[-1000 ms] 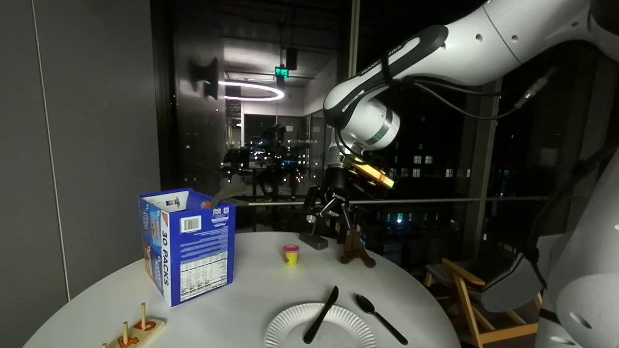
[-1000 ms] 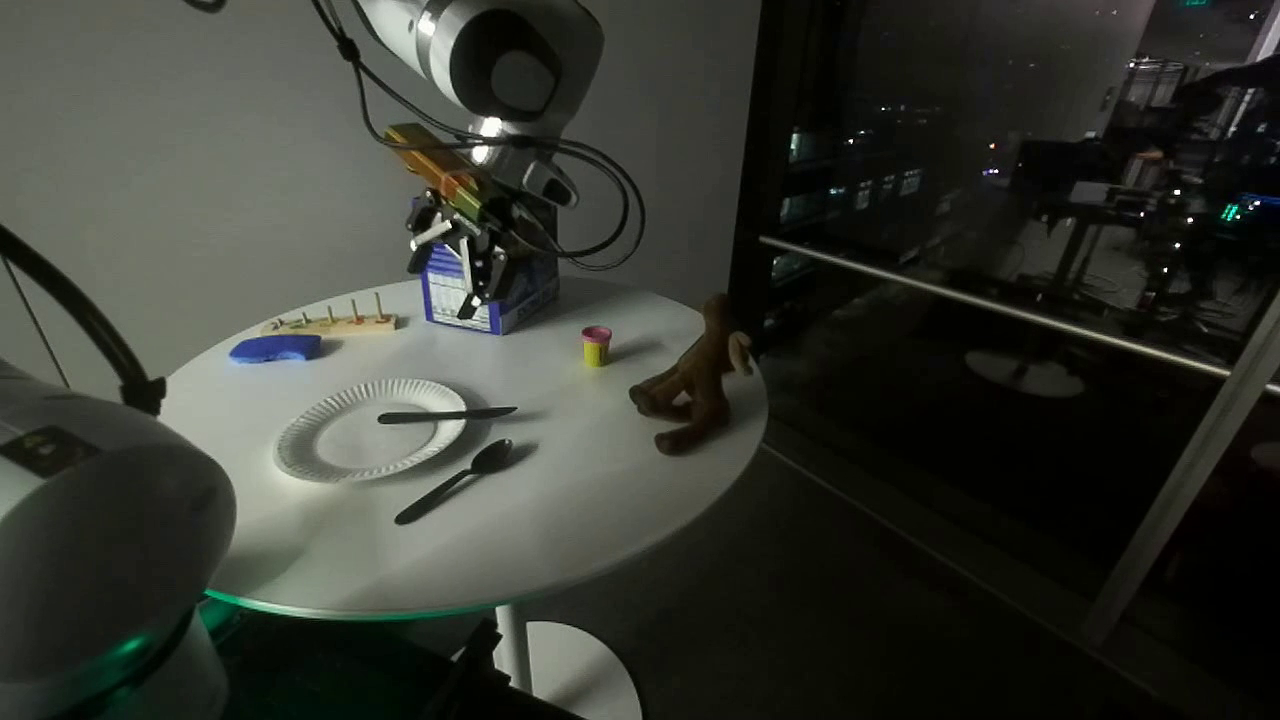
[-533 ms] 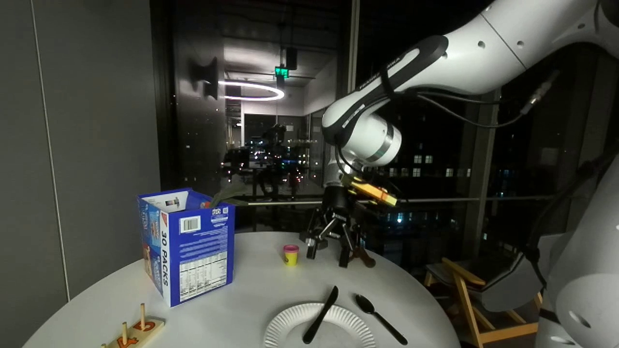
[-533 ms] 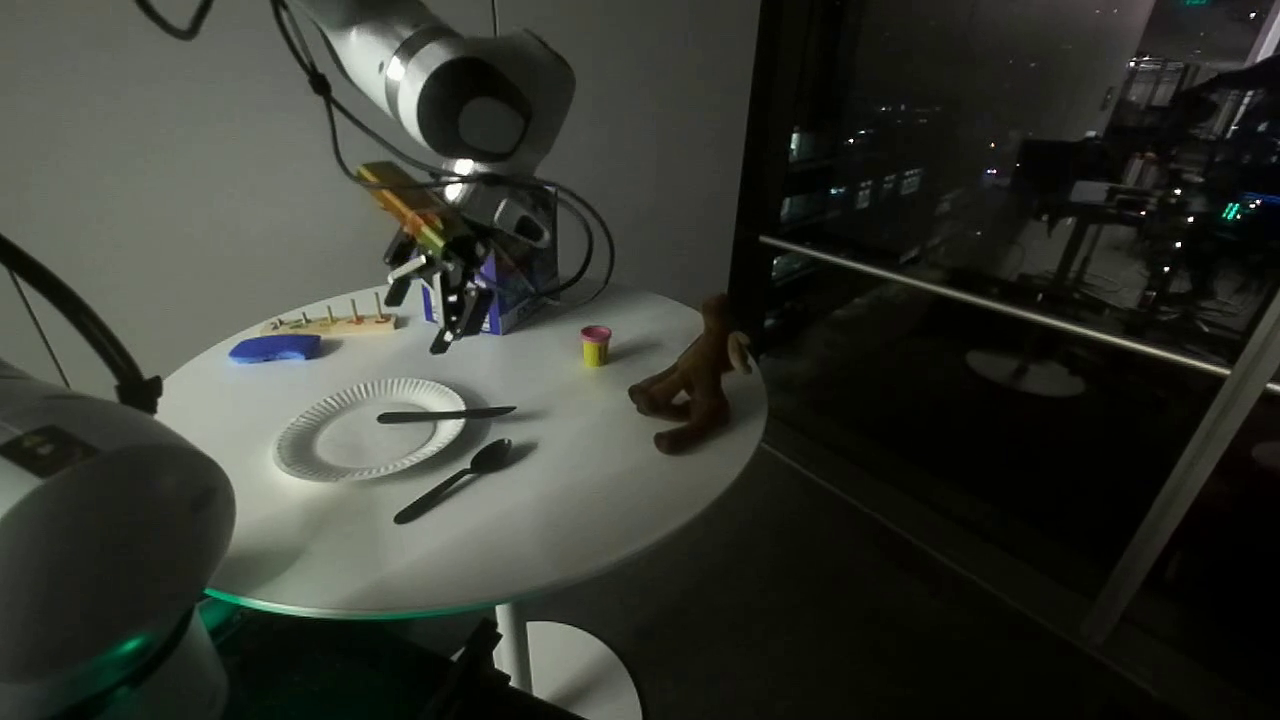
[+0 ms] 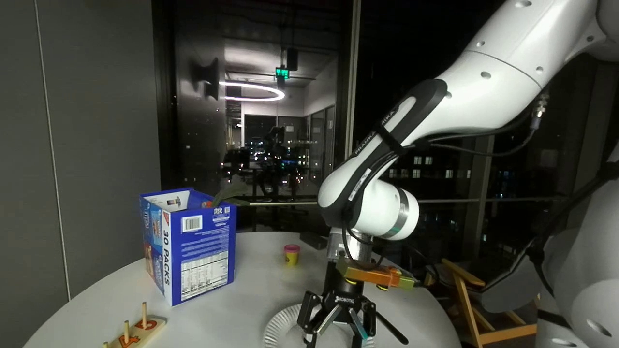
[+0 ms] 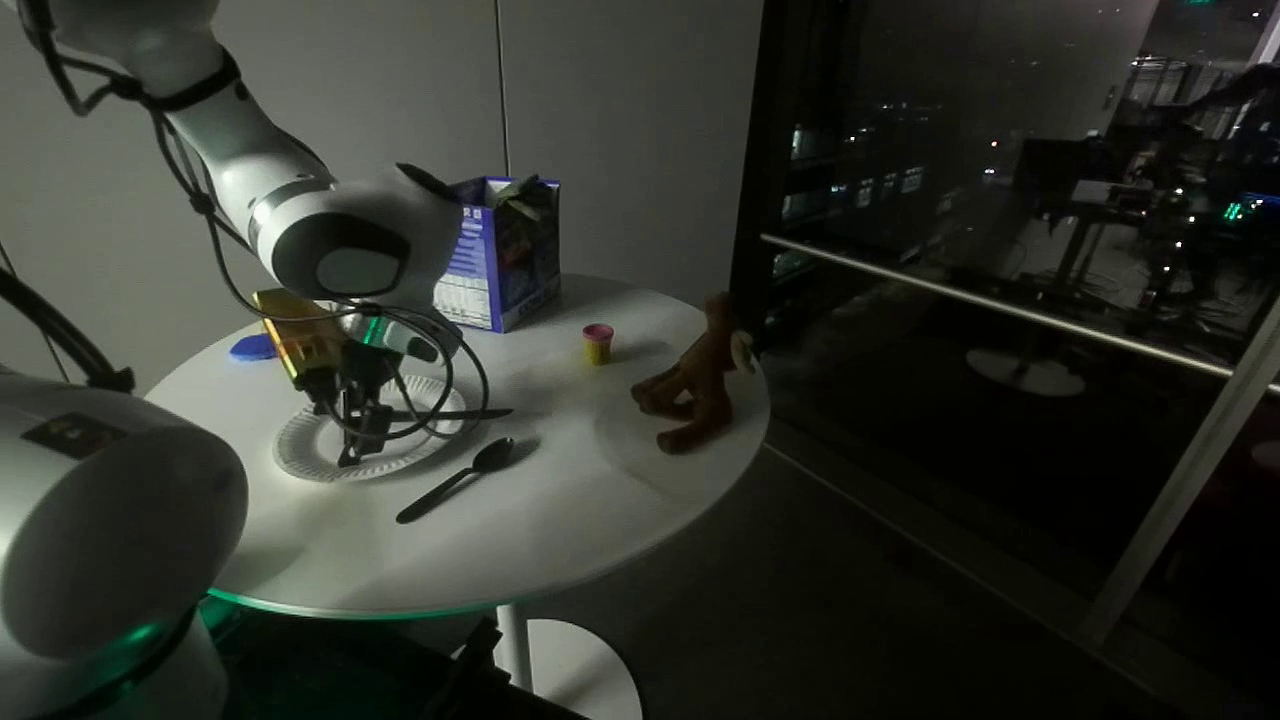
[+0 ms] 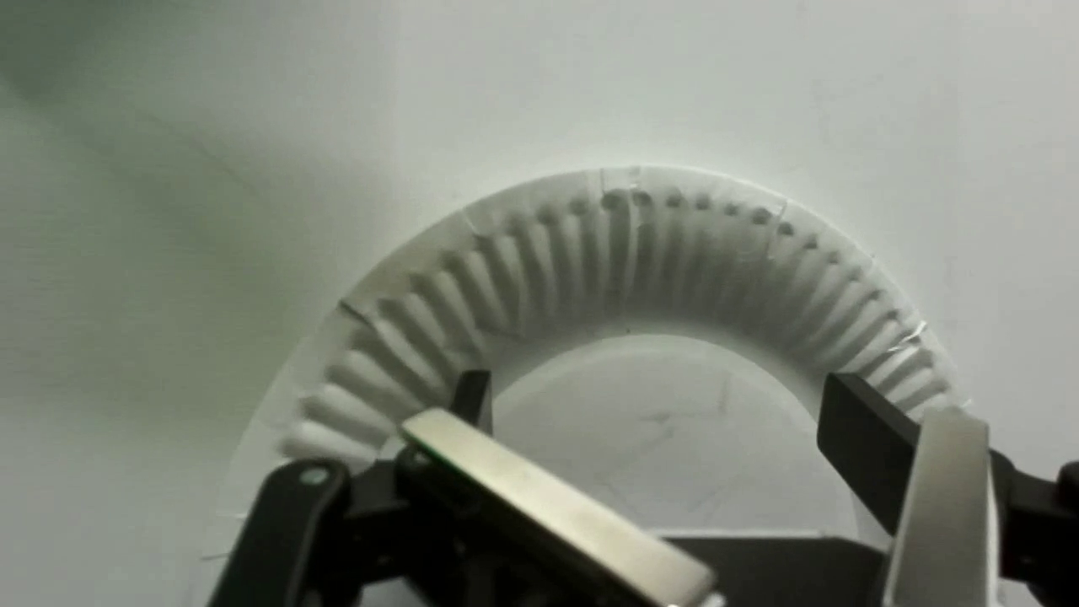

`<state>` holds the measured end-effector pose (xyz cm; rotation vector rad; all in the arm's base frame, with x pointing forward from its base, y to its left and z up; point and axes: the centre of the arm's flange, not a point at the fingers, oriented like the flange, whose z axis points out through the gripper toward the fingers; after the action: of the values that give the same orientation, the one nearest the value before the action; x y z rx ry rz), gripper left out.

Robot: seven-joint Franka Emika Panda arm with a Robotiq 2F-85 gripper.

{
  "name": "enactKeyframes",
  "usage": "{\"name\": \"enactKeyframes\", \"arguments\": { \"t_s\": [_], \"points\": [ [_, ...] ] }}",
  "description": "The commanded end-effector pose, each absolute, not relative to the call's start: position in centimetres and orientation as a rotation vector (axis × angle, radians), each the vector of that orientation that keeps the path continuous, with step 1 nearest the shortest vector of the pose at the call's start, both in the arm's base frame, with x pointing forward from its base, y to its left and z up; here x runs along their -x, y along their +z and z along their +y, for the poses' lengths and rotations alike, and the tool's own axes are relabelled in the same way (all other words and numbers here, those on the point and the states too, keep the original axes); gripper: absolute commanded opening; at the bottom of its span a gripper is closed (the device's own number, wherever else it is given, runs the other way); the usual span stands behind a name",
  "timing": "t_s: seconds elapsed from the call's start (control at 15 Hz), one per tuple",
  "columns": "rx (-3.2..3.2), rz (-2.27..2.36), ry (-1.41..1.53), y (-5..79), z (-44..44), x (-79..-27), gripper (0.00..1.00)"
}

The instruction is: Remove the spoon and knife from the white plate then place the radish from the blue box on the plate.

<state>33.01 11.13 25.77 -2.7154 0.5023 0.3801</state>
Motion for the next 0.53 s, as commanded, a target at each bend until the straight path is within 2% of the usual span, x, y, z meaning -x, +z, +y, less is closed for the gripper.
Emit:
{"name": "enactKeyframes", "arguments": {
  "t_s": [0.0,0.33,0.47],
  "points": [
    [2.711,0.507,0.375,25.94,11.02,-33.33,1.00],
    [2.701,0.528,0.372,26.02,10.41,-33.62,1.00],
    [2.715,0.586,0.264,26.59,10.18,-33.94,1.00]
  ]
}}
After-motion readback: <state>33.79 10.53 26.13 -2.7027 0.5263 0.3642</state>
